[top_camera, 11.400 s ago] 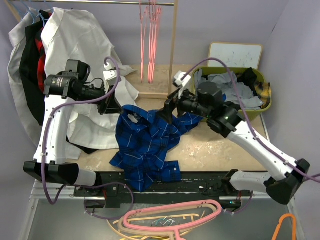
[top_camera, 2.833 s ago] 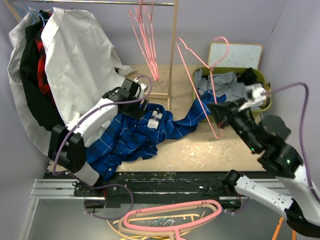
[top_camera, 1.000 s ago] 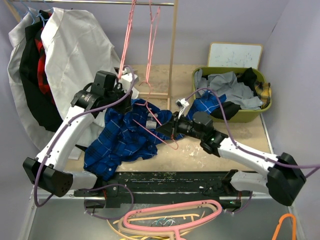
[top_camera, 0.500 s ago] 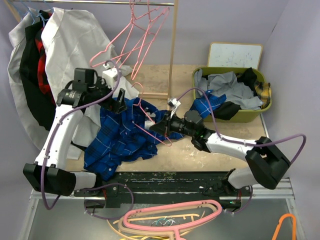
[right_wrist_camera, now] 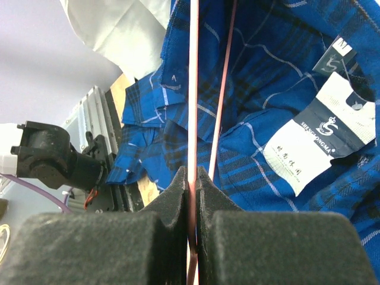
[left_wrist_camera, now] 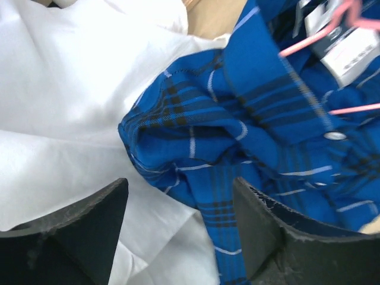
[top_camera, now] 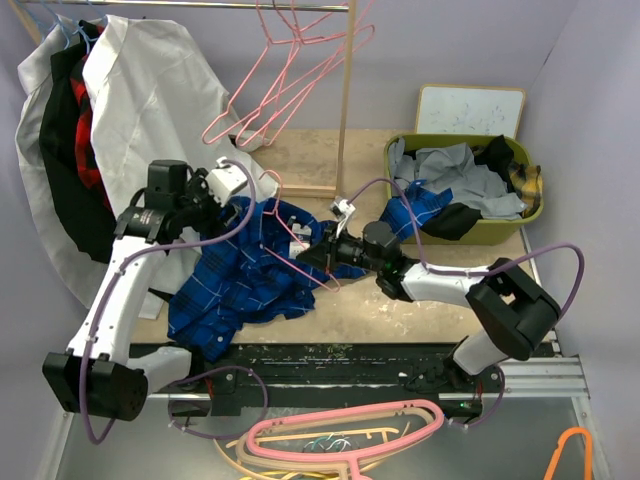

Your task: Place the shirt on the hanger

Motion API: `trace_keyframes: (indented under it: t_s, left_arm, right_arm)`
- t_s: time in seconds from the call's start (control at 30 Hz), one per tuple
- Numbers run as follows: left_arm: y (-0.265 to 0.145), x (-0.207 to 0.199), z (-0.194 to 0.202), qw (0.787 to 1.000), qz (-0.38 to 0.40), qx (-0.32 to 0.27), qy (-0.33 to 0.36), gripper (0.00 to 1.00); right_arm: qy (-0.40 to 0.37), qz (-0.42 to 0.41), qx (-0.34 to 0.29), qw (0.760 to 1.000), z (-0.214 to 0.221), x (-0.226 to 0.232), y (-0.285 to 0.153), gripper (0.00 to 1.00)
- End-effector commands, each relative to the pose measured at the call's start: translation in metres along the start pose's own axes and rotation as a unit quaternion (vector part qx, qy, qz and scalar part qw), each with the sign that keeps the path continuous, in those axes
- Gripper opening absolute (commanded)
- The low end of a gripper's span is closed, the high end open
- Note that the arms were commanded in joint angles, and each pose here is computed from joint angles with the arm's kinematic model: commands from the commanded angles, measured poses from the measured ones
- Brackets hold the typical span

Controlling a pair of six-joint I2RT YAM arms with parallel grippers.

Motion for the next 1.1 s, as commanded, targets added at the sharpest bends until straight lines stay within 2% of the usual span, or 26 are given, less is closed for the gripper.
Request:
trace_keyframes:
  t_s: [0.0,0.1,0.2,0.27,0.3,0.33,0.53,0.57,0.6,0.63,0.67,0.73,0.8,0.83,0.97,1.07]
  left_arm:
    - [0.019,0.029,-0.002,0.995,-0.074,-0.008,0.061,0.65]
    - [0.034,0.038,0.0,0.994,-0.085,0.0,0.062,0.54]
    - [0.049,0.051,0.002,0.992,-0.109,0.014,0.066,0.3]
    - [0.059,0.062,0.004,0.989,-0.134,0.027,0.064,0.08]
    - [0.062,0.068,0.005,0.987,-0.145,0.034,0.06,0.04]
    - [0.067,0.074,0.005,0.985,-0.156,0.04,0.055,0.0]
    - [0.075,0.089,-0.003,0.984,-0.168,0.042,0.031,0.0]
    - [0.073,0.091,-0.006,0.984,-0.172,0.039,0.028,0.03]
    - [0.072,0.092,-0.009,0.984,-0.171,0.038,0.022,0.15]
    - [0.067,0.092,-0.014,0.986,-0.165,0.035,0.013,0.33]
    - [0.062,0.089,-0.018,0.988,-0.152,0.037,-0.003,0.46]
    - [0.044,0.083,-0.03,0.991,-0.128,0.031,-0.031,0.65]
    - [0.024,0.077,-0.04,0.991,-0.12,0.015,-0.052,0.97]
    - [0.013,0.072,-0.044,0.992,-0.115,0.006,-0.061,1.0]
    - [-0.024,0.054,-0.052,0.988,-0.103,-0.003,-0.118,1.0]
    - [-0.04,0.029,-0.059,0.992,-0.024,-0.028,-0.12,1.0]
  right_arm:
    - [-0.041,-0.054,-0.049,0.996,-0.021,0.018,-0.006,0.0]
    - [-0.035,-0.059,-0.063,0.996,-0.024,0.02,-0.013,0.0]
    - [-0.032,-0.068,-0.07,0.995,-0.028,0.023,-0.017,0.0]
    - [-0.03,-0.078,-0.071,0.994,-0.029,0.026,-0.019,0.0]
    - [-0.029,-0.086,-0.072,0.993,-0.03,0.028,-0.02,0.0]
    - [-0.028,-0.092,-0.075,0.993,-0.032,0.03,-0.021,0.0]
    - [-0.018,-0.12,-0.082,0.989,-0.039,0.038,-0.021,0.0]
    - [-0.017,-0.122,-0.082,0.989,-0.039,0.038,-0.02,0.0]
    - [-0.015,-0.122,-0.084,0.989,-0.039,0.036,-0.019,0.0]
    - [-0.013,-0.122,-0.085,0.989,-0.039,0.035,-0.017,0.0]
    - [-0.01,-0.117,-0.087,0.989,-0.038,0.032,-0.015,0.0]
    - [-0.005,-0.102,-0.094,0.99,-0.037,0.026,-0.012,0.0]
    - [-0.001,-0.088,-0.099,0.991,-0.036,0.02,-0.01,0.0]
    - [0.001,-0.082,-0.1,0.992,-0.036,0.018,-0.009,0.0]
    - [0.006,-0.062,-0.104,0.993,-0.034,0.009,-0.005,0.0]
    - [0.009,-0.056,-0.105,0.993,-0.032,0.005,-0.003,0.0]
Point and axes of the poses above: each gripper's point midway between its finger pads, its own y axis out along the fingers, its own x axis along the line the jaws close on, z = x × y, the point moved 6 cm from there along -y, back along the fingers, and after that the axes turned 6 degrees about y, right-handed, at the moved point
